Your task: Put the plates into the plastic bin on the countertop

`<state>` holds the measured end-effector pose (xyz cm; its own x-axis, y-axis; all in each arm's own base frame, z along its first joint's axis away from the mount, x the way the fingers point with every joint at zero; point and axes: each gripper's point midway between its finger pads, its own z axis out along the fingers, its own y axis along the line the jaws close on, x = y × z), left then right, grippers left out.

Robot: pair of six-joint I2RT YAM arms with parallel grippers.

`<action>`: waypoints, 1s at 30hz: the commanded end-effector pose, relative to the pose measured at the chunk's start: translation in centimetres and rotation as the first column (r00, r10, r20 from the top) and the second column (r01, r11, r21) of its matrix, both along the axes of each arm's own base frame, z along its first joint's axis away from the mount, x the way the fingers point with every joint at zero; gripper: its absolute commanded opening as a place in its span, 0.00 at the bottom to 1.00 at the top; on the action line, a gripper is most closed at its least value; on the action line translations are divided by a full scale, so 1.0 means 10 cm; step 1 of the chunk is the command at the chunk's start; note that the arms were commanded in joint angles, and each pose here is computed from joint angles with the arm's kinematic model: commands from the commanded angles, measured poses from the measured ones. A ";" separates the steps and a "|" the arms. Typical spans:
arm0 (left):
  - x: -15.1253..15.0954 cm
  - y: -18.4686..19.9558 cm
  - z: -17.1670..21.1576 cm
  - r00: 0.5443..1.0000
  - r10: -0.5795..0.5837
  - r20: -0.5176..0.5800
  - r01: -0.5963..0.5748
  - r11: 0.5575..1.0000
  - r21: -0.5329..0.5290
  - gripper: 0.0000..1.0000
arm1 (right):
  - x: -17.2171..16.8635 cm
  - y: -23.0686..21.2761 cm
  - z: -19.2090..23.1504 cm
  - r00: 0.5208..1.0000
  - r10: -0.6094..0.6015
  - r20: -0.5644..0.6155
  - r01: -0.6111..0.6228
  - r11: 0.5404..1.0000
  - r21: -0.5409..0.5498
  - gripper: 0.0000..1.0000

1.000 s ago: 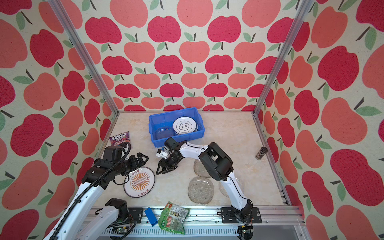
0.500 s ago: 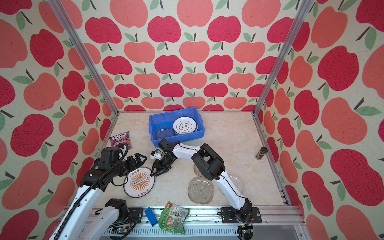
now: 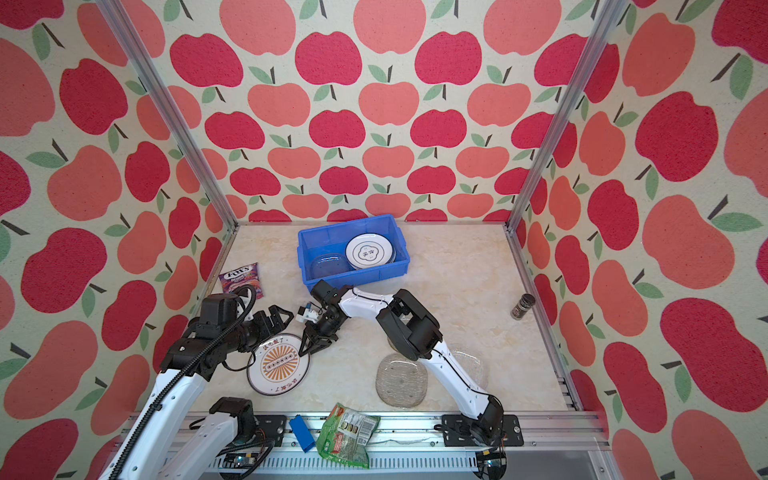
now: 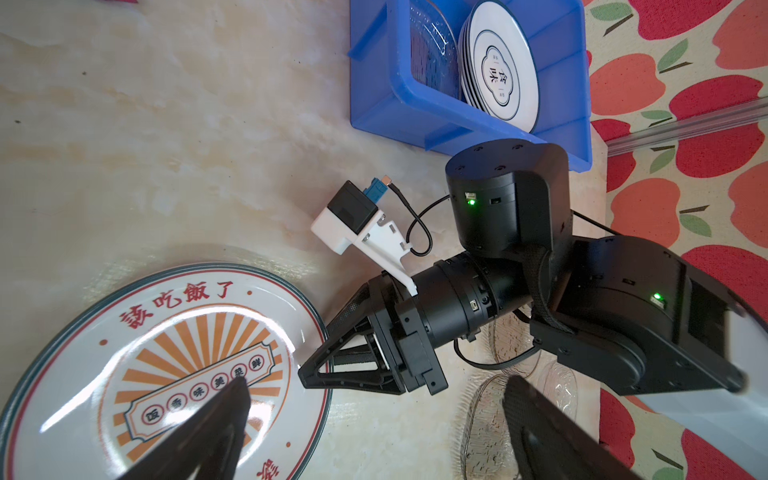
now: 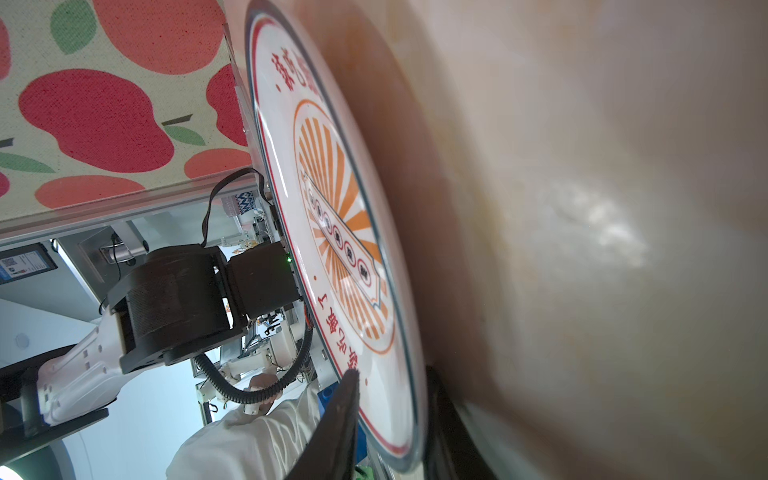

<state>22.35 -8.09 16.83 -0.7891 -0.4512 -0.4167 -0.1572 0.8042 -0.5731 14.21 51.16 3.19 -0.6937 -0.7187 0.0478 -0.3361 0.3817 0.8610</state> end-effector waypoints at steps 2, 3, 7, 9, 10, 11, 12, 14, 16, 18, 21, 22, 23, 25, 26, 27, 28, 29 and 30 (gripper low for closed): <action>0.03 -0.01 -0.01 1.000 -0.022 0.012 0.022 1.000 -0.001 0.97 | -0.05 0.01 -0.06 0.999 0.001 -0.038 -0.002 0.999 -0.032 0.25; 0.05 -0.01 0.01 1.000 -0.022 0.019 0.022 1.000 -0.001 0.97 | -0.04 0.00 -0.03 1.000 0.002 -0.022 -0.003 1.000 -0.027 0.21; 0.16 -0.02 0.09 0.998 -0.031 0.053 0.031 1.000 0.004 0.98 | 0.07 -0.07 0.05 0.999 -0.009 0.036 0.010 1.000 -0.022 0.01; 0.23 -0.01 0.14 0.997 -0.038 0.068 0.037 0.999 0.017 0.98 | 0.14 -0.14 0.11 0.998 -0.020 0.064 0.022 0.999 -0.025 0.00; 0.27 0.00 0.17 0.996 -0.038 0.077 0.035 0.999 0.028 0.98 | 0.18 -0.20 0.15 0.996 -0.027 0.089 0.029 0.999 -0.031 0.00; 0.32 0.00 0.20 0.996 -0.037 0.087 0.034 0.999 0.036 0.98 | 0.23 -0.26 0.21 0.993 -0.036 0.113 0.040 0.999 -0.033 0.00; 0.37 0.01 0.25 0.994 -0.038 0.105 0.034 0.999 0.041 0.98 | 0.29 -0.33 0.28 0.990 -0.052 0.134 0.056 0.998 -0.032 0.00; 0.48 0.03 0.31 0.990 -0.032 0.134 0.027 0.999 0.043 0.98 | 0.42 -0.49 0.44 0.982 -0.104 0.156 0.107 0.994 -0.013 0.00; 0.61 0.03 0.40 0.986 -0.028 0.162 0.023 0.999 0.028 0.98 | 0.51 -0.66 0.63 0.975 -0.161 0.150 0.161 0.987 0.015 0.00; 0.72 0.04 0.48 0.982 -0.027 0.187 0.022 0.999 0.027 0.98 | 0.53 -0.82 0.81 0.968 -0.189 0.166 0.187 0.982 0.027 0.00; 0.87 0.06 0.58 0.976 -0.024 0.215 0.018 0.999 0.030 0.97 | 0.57 -1.03 1.08 0.949 -0.243 0.200 0.240 0.970 0.039 0.00; 0.92 0.05 0.61 0.974 -0.028 0.226 0.023 0.999 0.026 0.97 | 0.61 -1.11 1.17 0.940 -0.273 0.204 0.270 0.962 0.044 0.00; 0.95 0.04 0.63 0.972 -0.034 0.233 0.030 0.999 0.019 0.97 | 0.67 -1.18 1.26 0.930 -0.302 0.208 0.297 0.953 0.056 0.00; 1.03 0.01 0.65 0.969 -0.049 0.243 0.049 0.999 0.004 0.95 | 0.84 -1.35 1.46 0.905 -0.374 0.205 0.361 0.927 0.096 0.00; 1.05 -0.01 0.67 0.967 -0.056 0.250 0.059 0.998 -0.005 0.94 | 0.91 -1.41 1.54 0.894 -0.402 0.198 0.386 0.915 0.116 0.00; 1.08 -0.05 0.68 0.965 -0.067 0.254 0.074 0.997 -0.018 0.93 | 0.99 -1.47 1.62 0.883 -0.428 0.191 0.408 0.903 0.137 0.00; 1.10 -0.08 0.71 0.960 -0.074 0.270 0.086 0.996 -0.033 0.92 | 1.07 -1.51 1.70 0.874 -0.451 0.181 0.426 0.890 0.161 0.00; 1.11 -0.10 0.74 0.956 -0.078 0.282 0.096 0.994 -0.049 0.91 | 1.14 -1.55 1.75 0.868 -0.467 0.171 0.439 0.881 0.177 0.00; 1.15 -0.14 0.68 0.958 -0.087 0.274 0.109 0.992 -0.067 0.89 | 1.20 -1.56 1.80 0.862 -0.482 0.154 0.451 0.870 0.197 0.00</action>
